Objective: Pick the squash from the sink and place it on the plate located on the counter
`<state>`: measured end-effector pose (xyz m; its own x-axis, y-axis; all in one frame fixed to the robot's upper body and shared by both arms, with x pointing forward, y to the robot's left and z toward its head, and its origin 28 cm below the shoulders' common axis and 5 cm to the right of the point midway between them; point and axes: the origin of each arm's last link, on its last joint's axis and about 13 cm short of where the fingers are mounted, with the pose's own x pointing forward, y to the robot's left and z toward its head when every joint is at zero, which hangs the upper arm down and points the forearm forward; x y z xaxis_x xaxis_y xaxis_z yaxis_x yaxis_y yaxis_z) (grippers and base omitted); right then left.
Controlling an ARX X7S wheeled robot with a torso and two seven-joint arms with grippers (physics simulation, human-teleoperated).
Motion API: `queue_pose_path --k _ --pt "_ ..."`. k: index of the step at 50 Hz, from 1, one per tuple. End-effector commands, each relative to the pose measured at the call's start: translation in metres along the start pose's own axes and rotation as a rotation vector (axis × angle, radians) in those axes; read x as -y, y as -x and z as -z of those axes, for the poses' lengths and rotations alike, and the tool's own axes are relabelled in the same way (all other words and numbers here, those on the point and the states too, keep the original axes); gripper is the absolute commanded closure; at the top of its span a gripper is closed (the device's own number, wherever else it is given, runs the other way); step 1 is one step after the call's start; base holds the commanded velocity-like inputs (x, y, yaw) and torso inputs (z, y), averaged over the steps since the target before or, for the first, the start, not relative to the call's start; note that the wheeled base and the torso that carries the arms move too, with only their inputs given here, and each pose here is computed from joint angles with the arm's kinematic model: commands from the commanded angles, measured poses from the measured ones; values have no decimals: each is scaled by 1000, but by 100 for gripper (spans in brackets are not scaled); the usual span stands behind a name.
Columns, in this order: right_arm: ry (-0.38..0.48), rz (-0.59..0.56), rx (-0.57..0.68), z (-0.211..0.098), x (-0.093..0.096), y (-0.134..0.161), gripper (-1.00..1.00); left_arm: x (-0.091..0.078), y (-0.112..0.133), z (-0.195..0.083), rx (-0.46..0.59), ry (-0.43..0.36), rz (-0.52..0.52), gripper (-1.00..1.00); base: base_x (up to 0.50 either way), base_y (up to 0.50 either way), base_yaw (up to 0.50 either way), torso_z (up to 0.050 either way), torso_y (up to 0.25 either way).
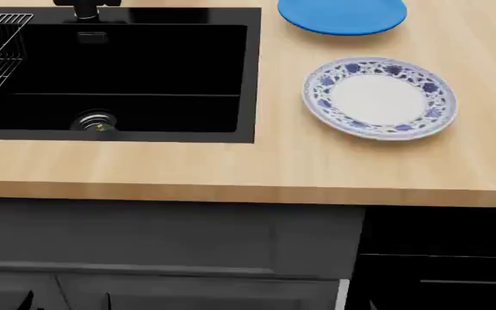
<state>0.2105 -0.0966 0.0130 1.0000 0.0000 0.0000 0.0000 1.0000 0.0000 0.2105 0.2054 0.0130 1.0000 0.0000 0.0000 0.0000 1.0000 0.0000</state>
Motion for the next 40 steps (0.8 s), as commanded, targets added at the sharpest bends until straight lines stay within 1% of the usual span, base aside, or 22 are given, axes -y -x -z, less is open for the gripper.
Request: queue_pose_path --k 1,2,3,4,5,7,10,11,12,13,14,16,17,18,23,26,29,32,33,40 --pt "0 0 0 0 0 0 -100 0 0 0 0 0 0 -100 0 0 0 0 0" --pt "-65 -34 -44 -1 0 0 -100 0 0 0 0 7 7 -100 0 0 0 0 0" --pt "-17 -45 -72 -2 1 1 -100 1 -2 1 -25 23 28 -100 0 0 0 0 0" --pt "11 -10 -31 -4 2 1 -100 2 -3 1 -33 1 23 -100 0 0 0 0 0" --pt "-15 -13 -25 -7 5 0 -100 3 -3 0 -35 0 27 -100 0 0 0 0 0" --pt "23 -1 -20 -11 8 -4 -100 5 -4 -6 -46 21 50 -100 0 0 0 0 0" --pt "58 -8 -8 -24 10 -10 -100 6 -6 -19 -38 -14 27 -100 0 0 0 0 0" --pt "53 -10 -8 -29 10 -11 -100 6 -6 -23 -33 -19 23 -100 0 0 0 0 0" --pt "55 -25 -15 -38 10 -12 -100 6 -6 -29 -24 -28 20 -100 0 0 0 0 0" --pt "55 -25 -12 -41 10 -12 -100 6 -5 -35 -14 -35 16 -100 0 0 0 0 0" --pt "70 -29 1 -48 9 -13 -100 6 -4 -43 -1 -50 5 -100 0 0 0 0 0" --pt "84 -37 23 -63 10 -14 -100 5 -2 -51 27 -52 1 -100 0 0 0 0 0" --pt "92 -47 34 -66 10 -13 -100 5 -1 -54 38 -65 -2 -100 0 0 0 0 0" --pt "98 -52 45 -72 10 -12 -100 5 -2 -59 48 -100 -10 -100 0 0 0 0 0" --pt "112 -50 87 -101 14 -13 -100 4 -5 -90 96 -128 -11 -100 0 0 0 0 0" --pt "107 -56 102 -121 16 -17 -100 3 -5 -111 117 -146 2 -100 0 0 0 0 0" --pt "129 -72 114 -135 15 -20 -100 1 -7 -129 121 -143 37 -100 0 0 0 0 0" --pt "139 -86 134 -148 13 -21 -100 1 -11 -144 134 -169 43 -100 0 0 0 0 0" --pt "142 -89 144 -154 13 -21 -100 1 -13 -152 131 -165 67 -100 0 0 0 0 0" --pt "140 -105 156 -179 15 -35 -100 2 -25 -178 164 -194 88 -100 0 0 0 0 0"
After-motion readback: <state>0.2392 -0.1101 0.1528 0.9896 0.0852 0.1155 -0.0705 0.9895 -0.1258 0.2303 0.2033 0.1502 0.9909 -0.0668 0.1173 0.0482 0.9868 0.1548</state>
